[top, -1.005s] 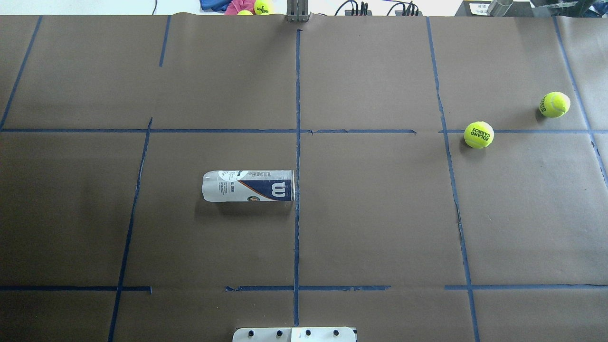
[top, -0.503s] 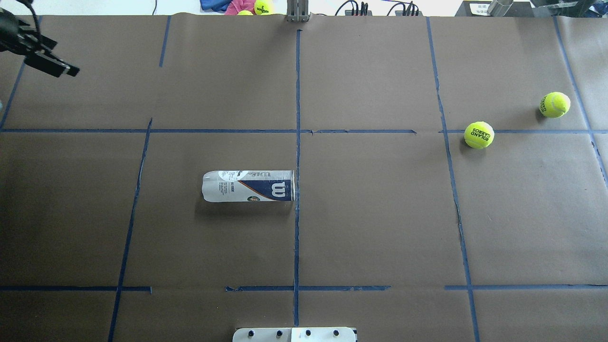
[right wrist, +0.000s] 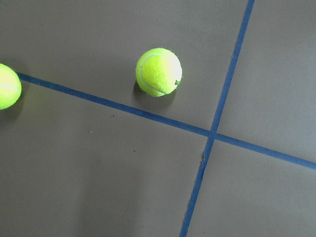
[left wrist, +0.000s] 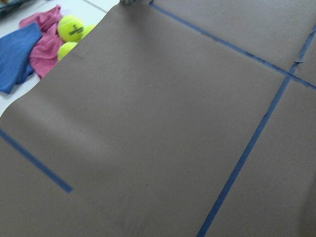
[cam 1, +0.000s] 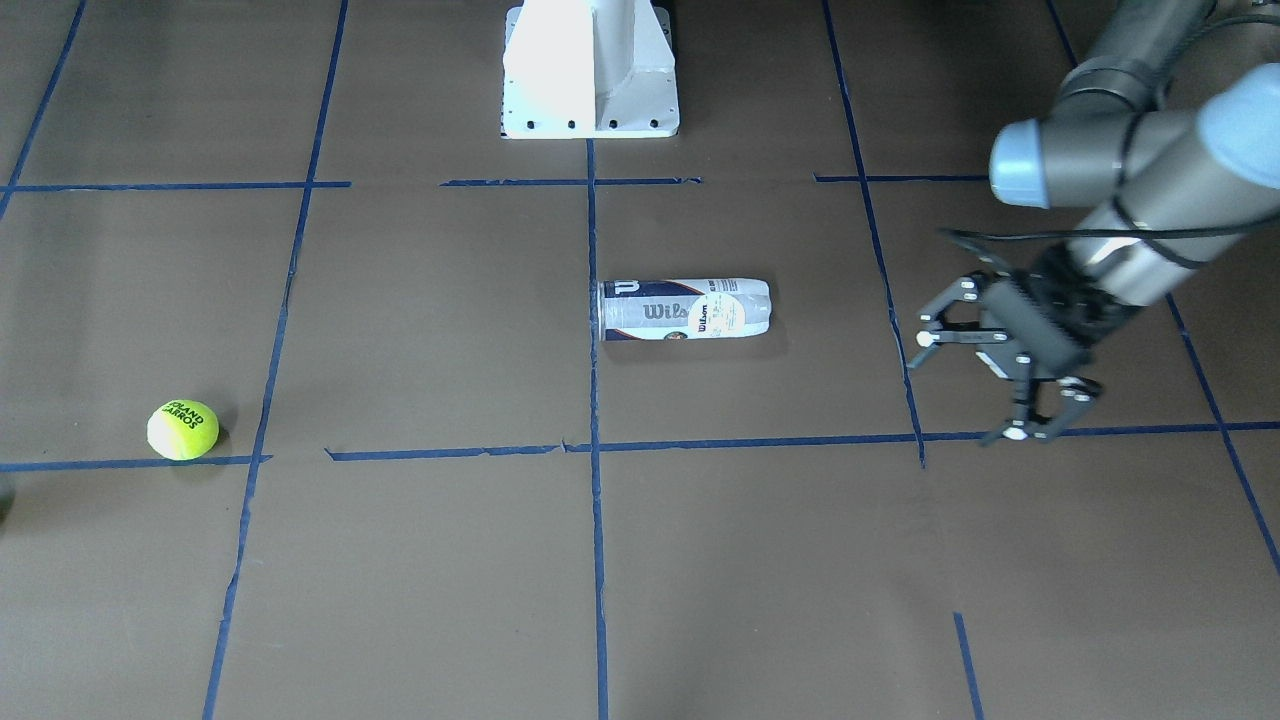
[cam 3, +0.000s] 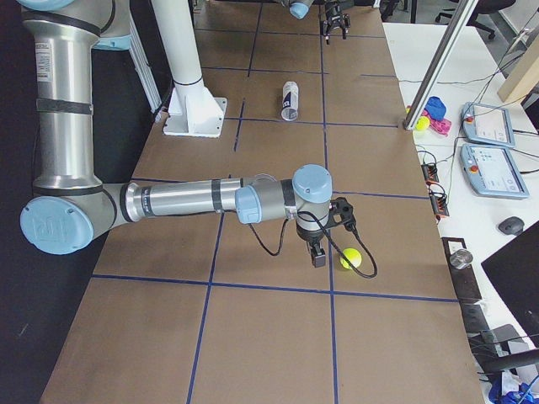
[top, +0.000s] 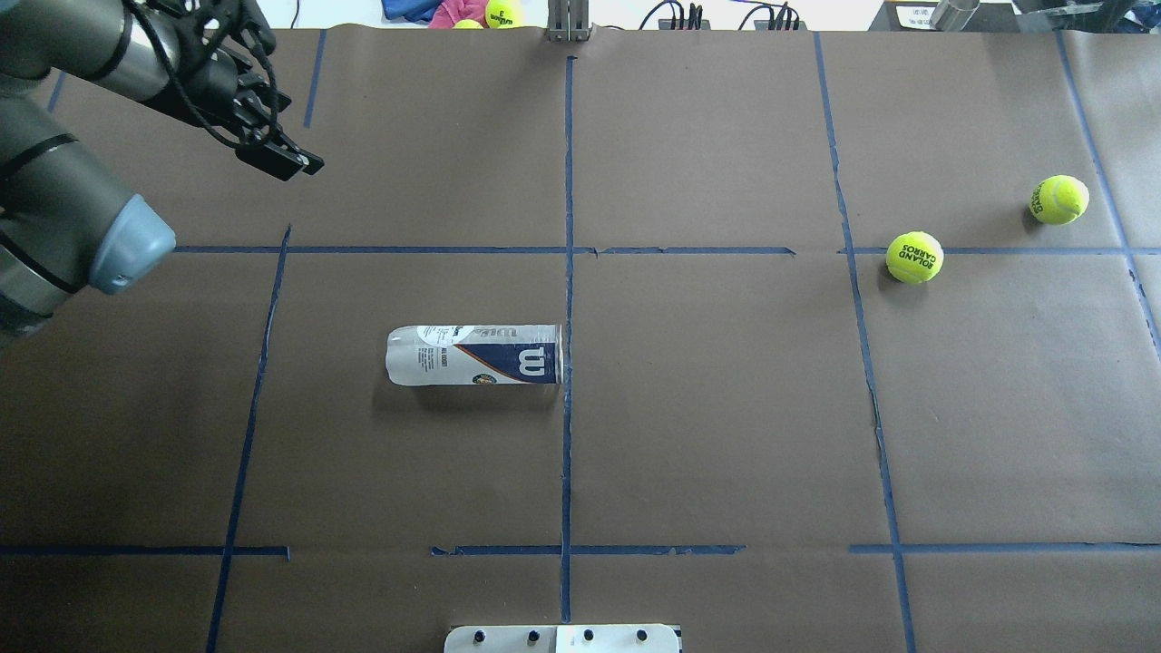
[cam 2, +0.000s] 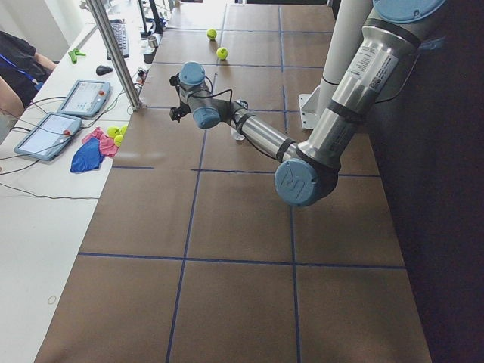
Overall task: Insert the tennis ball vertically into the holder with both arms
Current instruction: 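Move the left gripper down over the lying clear Wilson tube and grasp it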
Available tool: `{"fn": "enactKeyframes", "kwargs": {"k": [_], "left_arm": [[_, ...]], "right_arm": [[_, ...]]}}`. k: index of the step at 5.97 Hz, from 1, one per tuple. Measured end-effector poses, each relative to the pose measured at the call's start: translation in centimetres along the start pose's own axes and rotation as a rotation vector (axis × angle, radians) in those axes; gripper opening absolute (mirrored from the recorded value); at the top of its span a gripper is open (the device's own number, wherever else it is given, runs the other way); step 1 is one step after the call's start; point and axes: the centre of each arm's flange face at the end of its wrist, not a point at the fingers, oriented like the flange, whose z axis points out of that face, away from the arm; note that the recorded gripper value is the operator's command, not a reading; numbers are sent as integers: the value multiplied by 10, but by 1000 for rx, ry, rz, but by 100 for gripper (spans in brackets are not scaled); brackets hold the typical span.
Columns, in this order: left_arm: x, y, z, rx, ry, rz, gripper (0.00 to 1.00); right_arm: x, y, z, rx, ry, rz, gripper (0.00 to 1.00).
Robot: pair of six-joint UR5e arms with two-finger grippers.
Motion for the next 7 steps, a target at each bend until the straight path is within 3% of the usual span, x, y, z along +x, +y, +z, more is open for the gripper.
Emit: {"fn": "enactKeyframes", "kwargs": {"k": [1, 3, 5, 7], "left_arm": [[47, -21, 21, -15, 7, 36, 100], [154, -66, 57, -107, -26, 99, 100], [228, -125, 67, -245, -60, 232, 100], [265, -167, 75, -428, -86, 327, 100]], "right_arm": [[0, 0, 0, 0, 0, 0, 100], [0, 0, 0, 0, 0, -1, 100], [0, 0, 0, 0, 0, -1, 100], [0, 0, 0, -1, -1, 0, 100]]}}
